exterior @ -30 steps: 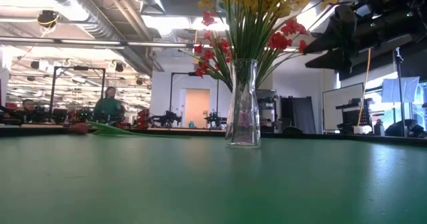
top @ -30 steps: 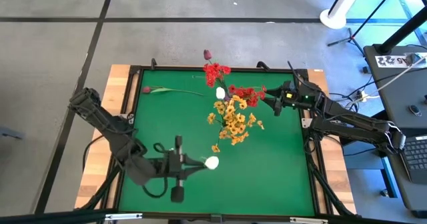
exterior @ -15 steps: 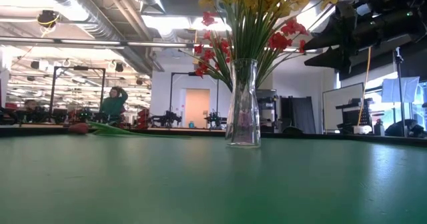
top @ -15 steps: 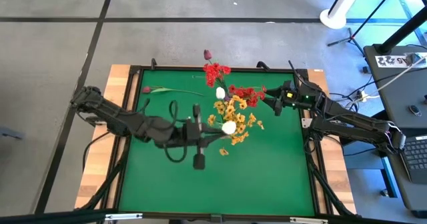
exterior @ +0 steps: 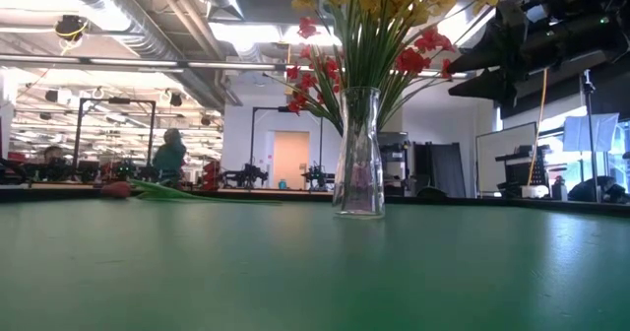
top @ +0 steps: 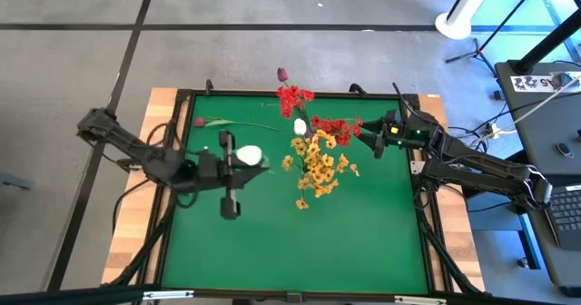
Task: Sort flowers into vase by color
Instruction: Put the white tulip into the transparent vase
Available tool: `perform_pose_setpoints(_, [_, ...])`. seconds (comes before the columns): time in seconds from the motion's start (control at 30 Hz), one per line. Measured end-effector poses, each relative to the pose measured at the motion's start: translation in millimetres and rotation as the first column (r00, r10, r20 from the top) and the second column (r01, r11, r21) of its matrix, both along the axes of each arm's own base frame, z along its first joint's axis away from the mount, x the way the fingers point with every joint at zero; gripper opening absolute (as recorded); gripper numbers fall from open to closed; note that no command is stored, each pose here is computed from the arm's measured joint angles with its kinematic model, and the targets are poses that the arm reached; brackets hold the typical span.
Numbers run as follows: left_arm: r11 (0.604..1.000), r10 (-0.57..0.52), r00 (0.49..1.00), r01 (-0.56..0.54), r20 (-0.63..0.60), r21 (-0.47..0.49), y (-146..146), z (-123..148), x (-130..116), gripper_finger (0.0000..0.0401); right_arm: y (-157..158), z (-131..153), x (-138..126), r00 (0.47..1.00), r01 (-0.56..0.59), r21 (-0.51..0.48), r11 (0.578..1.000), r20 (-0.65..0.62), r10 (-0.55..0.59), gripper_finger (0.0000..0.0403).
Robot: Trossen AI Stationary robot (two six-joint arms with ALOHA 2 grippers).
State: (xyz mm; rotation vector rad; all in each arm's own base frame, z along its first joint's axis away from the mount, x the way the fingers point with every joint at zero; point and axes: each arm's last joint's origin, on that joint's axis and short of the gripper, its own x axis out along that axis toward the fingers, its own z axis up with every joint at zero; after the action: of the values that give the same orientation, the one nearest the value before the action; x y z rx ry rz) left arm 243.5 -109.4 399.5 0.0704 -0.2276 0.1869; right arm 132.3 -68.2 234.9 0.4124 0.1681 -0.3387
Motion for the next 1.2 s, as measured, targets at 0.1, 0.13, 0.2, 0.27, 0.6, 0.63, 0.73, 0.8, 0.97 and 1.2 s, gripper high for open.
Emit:
perform_pose_setpoints(0.1, [0.998,-0.059,0.994,0.061,0.087,-0.023,10,-37,1,0.0,0,0,0,1.0,0.0,0.0,1.0,0.0,0.0,0.0255])
perform_pose_setpoints(0.13, [0.995,-0.09,0.989,0.095,0.117,-0.032,15,-47,2,0.0,0,0,0,1.0,0.0,0.0,1.0,0.0,0.0,0.0255])
perform_pose_setpoints(0.2, [0.987,-0.141,0.974,0.153,0.176,-0.057,26,-64,7,0.0,0,0,0,1.0,0.0,0.0,1.0,0.0,0.0,0.0255])
perform_pose_setpoints(0.27, [0.983,-0.137,0.973,0.156,0.185,-0.092,37,-79,14,0.0,0,0,0,1.0,0.0,0.0,1.0,0.0,0.0,0.0255])
perform_pose_setpoints(0.6, [0.989,-0.087,0.991,0.099,0.104,-0.114,60,-112,45,0.0,0,0,0,1.0,0.008,0.002,1.0,0.0,-0.008,0.0255])
perform_pose_setpoints(0.63, [0.99,-0.084,0.991,0.095,0.106,-0.103,60,-113,46,0.0,0,0,0,1.0,0.01,0.002,1.0,0.0,-0.01,0.0255])
perform_pose_setpoints(0.73, [0.993,-0.083,0.99,0.092,0.115,-0.068,59,-114,48,0.0,-1,0,0,1.0,0.02,0.0,1.0,-0.001,-0.02,0.0255])
perform_pose_setpoints(0.8, [0.995,-0.083,0.991,0.088,0.109,-0.04,58,-115,48,0.0,-1,0,0,1.0,0.026,-0.001,1.0,-0.002,-0.026,0.0255])
perform_pose_setpoints(0.97, [0.997,-0.074,0.992,0.074,0.102,0.002,59,-115,48,0.0,-1,0,0,1.0,0.027,-0.002,1.0,-0.002,-0.027,0.0255])
perform_pose_setpoints(1.2, [0.995,-0.096,0.989,0.093,0.113,0.032,58,-113,48,0.0,-1,0,0,1.0,0.028,-0.002,1.0,-0.002,-0.028,0.0255])
